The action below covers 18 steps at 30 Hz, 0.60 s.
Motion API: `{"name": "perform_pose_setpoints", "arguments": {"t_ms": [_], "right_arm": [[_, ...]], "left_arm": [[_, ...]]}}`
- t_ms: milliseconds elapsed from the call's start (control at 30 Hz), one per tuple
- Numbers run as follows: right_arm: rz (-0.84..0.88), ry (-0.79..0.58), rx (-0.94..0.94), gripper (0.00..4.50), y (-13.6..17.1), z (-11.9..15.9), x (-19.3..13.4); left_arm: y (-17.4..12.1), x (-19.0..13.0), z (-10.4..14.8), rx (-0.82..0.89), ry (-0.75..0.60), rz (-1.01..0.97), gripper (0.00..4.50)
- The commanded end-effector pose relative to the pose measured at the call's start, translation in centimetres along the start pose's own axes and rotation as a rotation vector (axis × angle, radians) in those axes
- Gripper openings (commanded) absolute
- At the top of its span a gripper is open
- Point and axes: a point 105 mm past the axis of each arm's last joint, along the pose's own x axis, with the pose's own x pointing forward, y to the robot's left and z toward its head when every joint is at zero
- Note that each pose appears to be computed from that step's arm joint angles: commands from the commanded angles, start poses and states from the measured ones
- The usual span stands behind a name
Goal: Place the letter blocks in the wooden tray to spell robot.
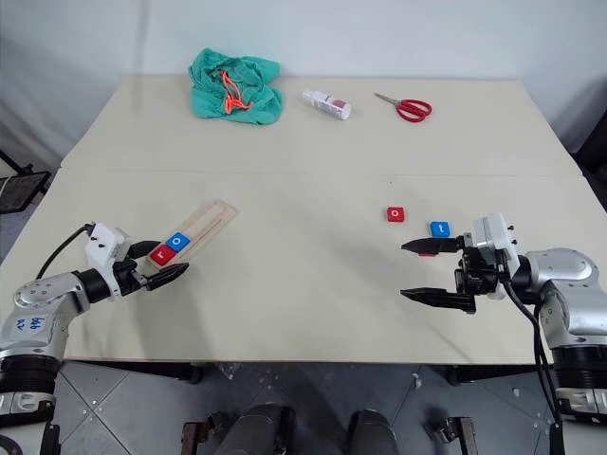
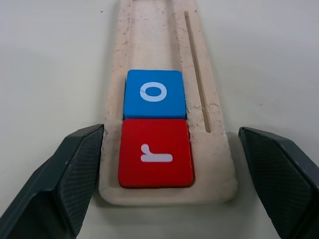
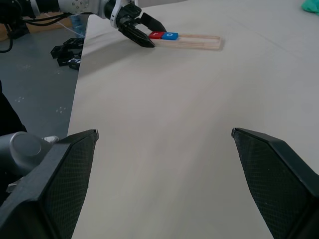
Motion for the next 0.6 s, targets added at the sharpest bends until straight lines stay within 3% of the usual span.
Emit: {"name": "perform_pose_setpoints", "arguments": {"t_ms": [33, 100, 267, 400, 600], "right_arm": [[0.01, 0.002, -0.048, 4.5, 0.2, 1.0, -0.9], [0.005, 0.001, -0.05, 4.5, 0.2, 1.0, -0.9], [-0.002, 0.002, -0.053, 4.5, 0.1, 1.0, -0.9], [-0.006, 0.004, -0.055, 4.5, 0.0, 1.1, -1.0], [0.001, 0.014, -0.054, 4.5, 0.1, 0.9, -1.4]], "left_arm": [[-0.1, -0.1, -2.5, -0.052, 0.111, -0.005, 3.9], [0.0, -0.2, -2.7, -0.062, 0.127, 0.003, 3.39], [-0.5, -0.1, -2.4, -0.006, 0.117, -0.037, 3.39], [-1.9, 0.3, -0.6, 0.036, 0.033, -0.113, 3.39], [-6.6, 1.5, 2.2, 0.131, -0.02, -0.335, 3.39]]}}
